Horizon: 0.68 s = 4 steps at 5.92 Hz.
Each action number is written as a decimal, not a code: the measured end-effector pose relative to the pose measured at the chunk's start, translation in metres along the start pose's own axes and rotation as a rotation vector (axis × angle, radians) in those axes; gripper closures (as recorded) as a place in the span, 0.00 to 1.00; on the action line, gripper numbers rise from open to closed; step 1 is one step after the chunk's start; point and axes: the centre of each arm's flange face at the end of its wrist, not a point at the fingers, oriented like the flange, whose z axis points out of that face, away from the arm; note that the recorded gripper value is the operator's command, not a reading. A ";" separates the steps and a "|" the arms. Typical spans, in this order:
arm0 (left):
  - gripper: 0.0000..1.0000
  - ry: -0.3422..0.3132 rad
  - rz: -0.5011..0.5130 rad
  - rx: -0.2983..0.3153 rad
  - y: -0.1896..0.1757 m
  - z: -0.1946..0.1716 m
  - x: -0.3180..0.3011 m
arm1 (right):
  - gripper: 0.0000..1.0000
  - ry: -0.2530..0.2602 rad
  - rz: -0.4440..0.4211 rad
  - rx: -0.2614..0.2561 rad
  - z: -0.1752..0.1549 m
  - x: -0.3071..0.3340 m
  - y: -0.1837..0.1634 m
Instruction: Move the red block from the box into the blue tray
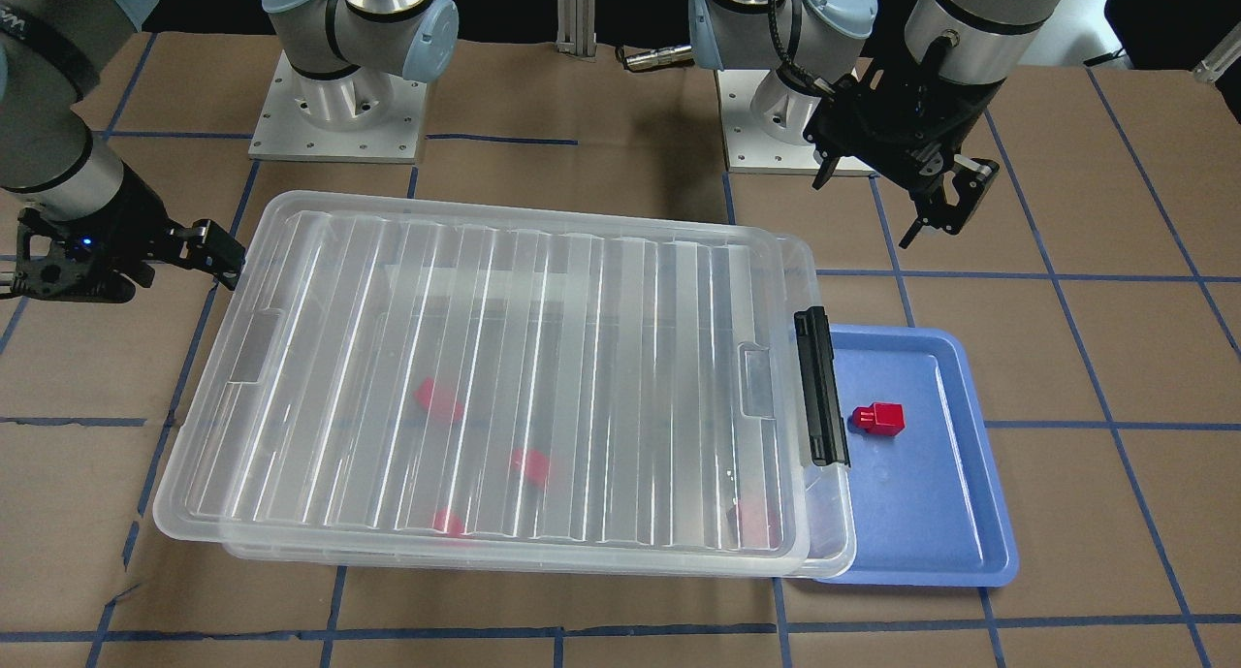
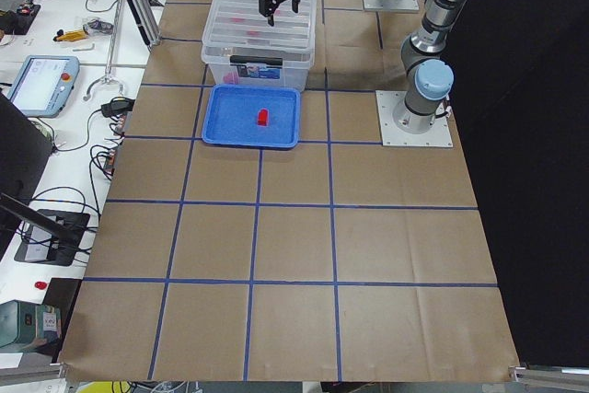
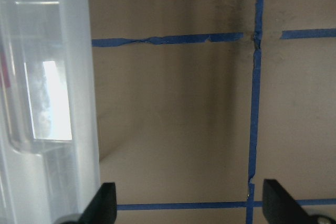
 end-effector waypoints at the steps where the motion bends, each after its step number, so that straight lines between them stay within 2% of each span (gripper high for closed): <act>1: 0.02 -0.025 -0.162 0.030 -0.007 -0.005 0.007 | 0.00 0.000 -0.003 -0.001 0.001 -0.010 0.000; 2: 0.02 -0.033 -0.311 0.052 -0.010 -0.009 0.013 | 0.00 -0.002 -0.004 -0.002 0.001 -0.015 0.001; 4: 0.02 -0.026 -0.518 0.064 -0.013 -0.011 0.022 | 0.00 -0.013 -0.005 -0.001 0.002 -0.018 0.001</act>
